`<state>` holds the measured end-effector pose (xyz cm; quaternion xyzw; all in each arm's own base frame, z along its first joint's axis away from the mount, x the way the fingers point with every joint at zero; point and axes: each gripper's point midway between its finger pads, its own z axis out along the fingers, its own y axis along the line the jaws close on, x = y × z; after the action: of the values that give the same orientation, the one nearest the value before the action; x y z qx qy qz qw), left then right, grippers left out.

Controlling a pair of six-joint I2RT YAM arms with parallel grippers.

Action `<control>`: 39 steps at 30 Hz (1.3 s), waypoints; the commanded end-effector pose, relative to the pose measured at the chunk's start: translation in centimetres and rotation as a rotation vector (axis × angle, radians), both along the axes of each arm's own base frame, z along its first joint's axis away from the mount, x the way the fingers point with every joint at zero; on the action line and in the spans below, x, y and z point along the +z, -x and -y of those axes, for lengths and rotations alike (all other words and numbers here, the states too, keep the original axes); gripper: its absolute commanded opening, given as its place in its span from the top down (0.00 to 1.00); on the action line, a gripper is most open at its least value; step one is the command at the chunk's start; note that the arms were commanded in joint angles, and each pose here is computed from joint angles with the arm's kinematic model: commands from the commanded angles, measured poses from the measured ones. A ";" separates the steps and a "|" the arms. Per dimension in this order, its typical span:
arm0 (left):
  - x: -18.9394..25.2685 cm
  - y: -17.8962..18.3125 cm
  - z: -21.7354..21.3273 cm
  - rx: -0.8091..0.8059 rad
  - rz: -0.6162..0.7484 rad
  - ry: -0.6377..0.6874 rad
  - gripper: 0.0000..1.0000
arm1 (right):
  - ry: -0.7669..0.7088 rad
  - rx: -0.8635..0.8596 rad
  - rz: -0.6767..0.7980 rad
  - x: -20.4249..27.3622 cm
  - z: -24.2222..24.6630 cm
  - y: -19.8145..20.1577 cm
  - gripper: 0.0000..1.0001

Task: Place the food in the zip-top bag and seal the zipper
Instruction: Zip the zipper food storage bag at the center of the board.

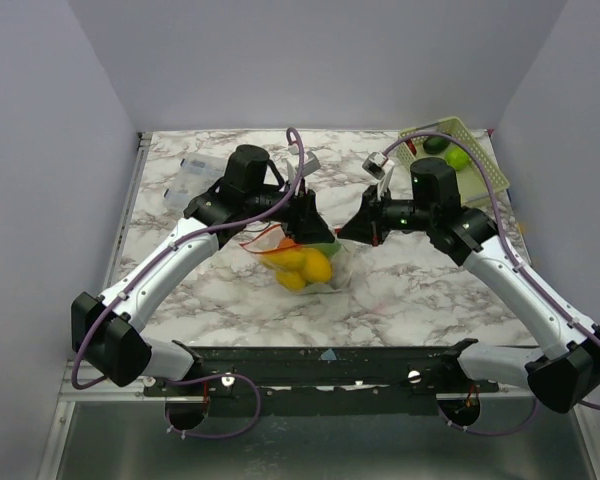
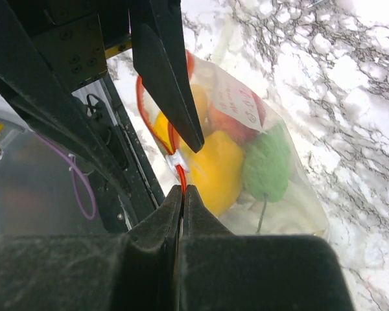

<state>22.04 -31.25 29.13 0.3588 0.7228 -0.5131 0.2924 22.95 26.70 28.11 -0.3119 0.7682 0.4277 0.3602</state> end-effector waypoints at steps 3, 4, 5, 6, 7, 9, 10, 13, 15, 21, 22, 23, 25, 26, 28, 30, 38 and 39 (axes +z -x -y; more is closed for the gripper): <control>2.4 -1.2 0.9 0.033 0.044 0.081 0.47 | -0.071 0.016 0.056 1.5 -0.7 -0.1 1.00; 2.4 -1.3 1.0 0.033 0.045 0.082 0.48 | -0.068 0.015 0.057 1.4 -0.7 -0.1 1.00; 2.4 -1.3 1.1 0.028 0.045 0.084 0.49 | -0.066 0.013 0.060 1.5 -0.6 -0.1 1.00; 2.4 -1.1 1.2 0.017 0.042 0.090 0.52 | -0.064 0.007 0.062 1.5 -0.5 -0.2 1.00; 2.3 -1.0 1.3 0.006 0.033 0.093 0.57 | -0.062 -0.003 0.065 1.5 -0.4 -0.3 1.00; 1.9 -0.9 1.4 -0.008 0.014 0.090 0.64 | -0.065 -0.015 0.061 1.5 -0.4 -0.3 1.00; 1.7 -0.9 1.5 -0.011 0.006 0.086 0.64 | -0.067 -0.009 0.053 1.5 -0.5 -0.2 1.00; 1.1 -0.7 1.5 -0.018 -0.003 0.084 0.64 | -0.074 -0.007 0.042 1.4 -0.5 -0.1 1.00; 1.0 -0.6 1.5 -0.023 0.001 0.082 0.63 | -0.075 -0.008 0.041 1.3 -0.5 -0.1 1.00; 0.6 -0.3 1.4 -0.042 -0.019 0.066 0.81 | -0.069 -0.037 0.044 1.5 -0.3 -0.4 1.00; 0.4 -0.2 1.3 -0.043 -0.023 0.064 0.83 | -0.067 -0.042 0.043 1.4 -0.2 -0.4 1.00; 0.3 -0.1 1.3 -0.044 -0.023 0.065 0.84 | -0.063 -0.046 0.039 1.3 -0.2 -0.5 1.00; 0.2 0.0 1.2 -0.045 -0.024 0.065 0.84 | -0.055 -0.059 0.033 1.0 -0.1 -0.6 1.00; 0.2 0.1 1.1 -0.045 -0.025 0.063 0.84 | -0.054 -0.061 0.030 0.9 -0.1 -0.6 1.00; 0.2 0.2 1.0 -0.042 -0.022 0.058 0.84 | -0.053 -0.070 0.027 0.8 0.0 -0.7 1.00; 0.3 0.3 0.9 -0.049 -0.016 0.056 0.82 | -0.051 -0.075 0.021 0.7 0.0 -0.7 1.00; -0.3 0.2 0.8 -0.043 -0.014 0.034 0.82 | -0.048 -0.120 0.018 0.6 0.2 -1.4 1.00; -0.4 0.2 0.7 -0.040 -0.013 0.028 0.86 | -0.046 -0.126 0.019 0.6 0.3 -1.5 1.00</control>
<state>22.83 -32.22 28.91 0.3522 0.7137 -0.5296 0.2935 23.49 26.80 27.79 -0.2758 0.7765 0.4316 0.3669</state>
